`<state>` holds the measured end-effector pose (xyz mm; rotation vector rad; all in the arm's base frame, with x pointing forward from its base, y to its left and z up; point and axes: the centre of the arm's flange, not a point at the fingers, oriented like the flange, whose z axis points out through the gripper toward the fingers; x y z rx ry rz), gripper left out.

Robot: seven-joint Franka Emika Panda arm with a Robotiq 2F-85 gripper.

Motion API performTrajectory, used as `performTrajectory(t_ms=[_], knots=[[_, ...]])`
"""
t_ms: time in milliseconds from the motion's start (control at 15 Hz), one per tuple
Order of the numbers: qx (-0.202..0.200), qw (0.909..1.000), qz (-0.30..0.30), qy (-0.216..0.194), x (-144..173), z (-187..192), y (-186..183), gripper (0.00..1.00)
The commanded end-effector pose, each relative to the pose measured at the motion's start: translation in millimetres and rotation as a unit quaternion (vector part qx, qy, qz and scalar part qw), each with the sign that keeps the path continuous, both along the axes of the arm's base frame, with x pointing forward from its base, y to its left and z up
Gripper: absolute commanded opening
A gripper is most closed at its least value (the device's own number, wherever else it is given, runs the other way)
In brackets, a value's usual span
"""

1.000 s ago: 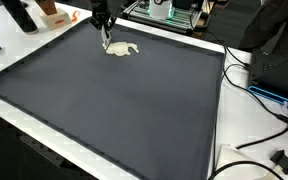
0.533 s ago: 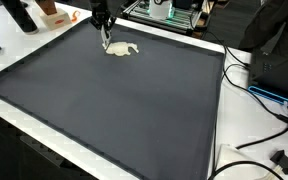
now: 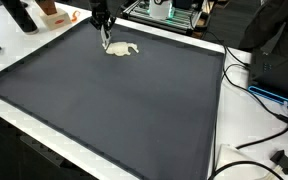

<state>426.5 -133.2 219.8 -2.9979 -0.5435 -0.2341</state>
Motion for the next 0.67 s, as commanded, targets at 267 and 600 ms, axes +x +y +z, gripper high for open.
performTrajectory(t_ms=[267,600], knots=[[-0.001,1.0000,0.002,-0.003,1.1,2.8,1.1,0.04],[-0.001,1.0000,0.002,-0.004,1.2,3.7,1.2,0.04]])
